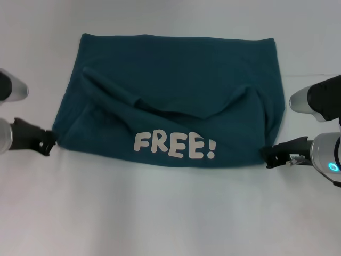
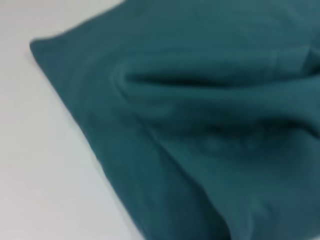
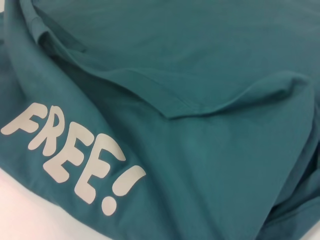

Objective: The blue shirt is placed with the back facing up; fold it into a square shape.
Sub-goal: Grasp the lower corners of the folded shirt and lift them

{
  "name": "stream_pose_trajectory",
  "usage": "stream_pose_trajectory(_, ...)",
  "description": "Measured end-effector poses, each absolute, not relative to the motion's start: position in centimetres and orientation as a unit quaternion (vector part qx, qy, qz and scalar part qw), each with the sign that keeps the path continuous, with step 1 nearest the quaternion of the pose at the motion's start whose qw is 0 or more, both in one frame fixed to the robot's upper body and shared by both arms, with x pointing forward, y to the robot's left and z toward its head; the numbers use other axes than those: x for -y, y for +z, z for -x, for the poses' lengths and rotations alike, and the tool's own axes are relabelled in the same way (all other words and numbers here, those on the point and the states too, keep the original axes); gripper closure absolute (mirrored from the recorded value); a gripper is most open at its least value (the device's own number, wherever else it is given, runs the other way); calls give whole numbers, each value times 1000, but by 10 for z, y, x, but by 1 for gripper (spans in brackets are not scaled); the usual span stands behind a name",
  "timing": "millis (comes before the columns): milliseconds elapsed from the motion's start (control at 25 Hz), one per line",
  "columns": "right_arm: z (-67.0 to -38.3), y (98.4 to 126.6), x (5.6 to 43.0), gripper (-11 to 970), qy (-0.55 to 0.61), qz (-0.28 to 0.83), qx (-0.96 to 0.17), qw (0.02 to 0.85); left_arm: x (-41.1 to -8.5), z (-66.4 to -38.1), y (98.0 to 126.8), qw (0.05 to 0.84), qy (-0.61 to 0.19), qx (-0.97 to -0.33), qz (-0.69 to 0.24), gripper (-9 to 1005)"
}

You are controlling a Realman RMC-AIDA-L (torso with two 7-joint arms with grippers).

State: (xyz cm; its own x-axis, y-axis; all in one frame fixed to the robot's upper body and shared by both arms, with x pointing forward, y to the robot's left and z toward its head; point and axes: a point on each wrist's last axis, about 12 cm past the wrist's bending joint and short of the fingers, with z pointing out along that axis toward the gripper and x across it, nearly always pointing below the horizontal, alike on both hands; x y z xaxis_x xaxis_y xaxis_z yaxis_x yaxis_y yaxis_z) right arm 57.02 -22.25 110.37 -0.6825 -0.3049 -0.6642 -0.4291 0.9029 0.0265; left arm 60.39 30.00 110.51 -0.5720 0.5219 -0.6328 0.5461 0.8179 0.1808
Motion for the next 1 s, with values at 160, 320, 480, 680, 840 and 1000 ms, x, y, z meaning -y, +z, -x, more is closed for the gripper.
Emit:
stream_pose_trajectory(160,-572,1106,222,936,90,199,-912,346,-289,-610,1115,354,-13,-877,-324,920)
stream_pose_trajectory(320,-575,1107,223,936,89,197,-912,348,-276,-616,1119,344,-22,-873,-345,916)
stream_pose_trajectory(480,-577,1106,224,936,88,194,-913,347,-269,-622,1123,335,-33,-870,-360,793)
stream_pose_trajectory(680,-578,1106,225,936,87,192,-913,349,-269,-628,1122,326,-33,-872,-364,570)
stream_pose_trajectory(840,-579,1105,226,936,86,189,-913,350,-274,-634,1114,313,-31,-879,-358,380)
stream_pose_trajectory(1000,-581,1105,226,936,85,189,-913,352,-275,-636,1110,313,-25,-880,-356,338)
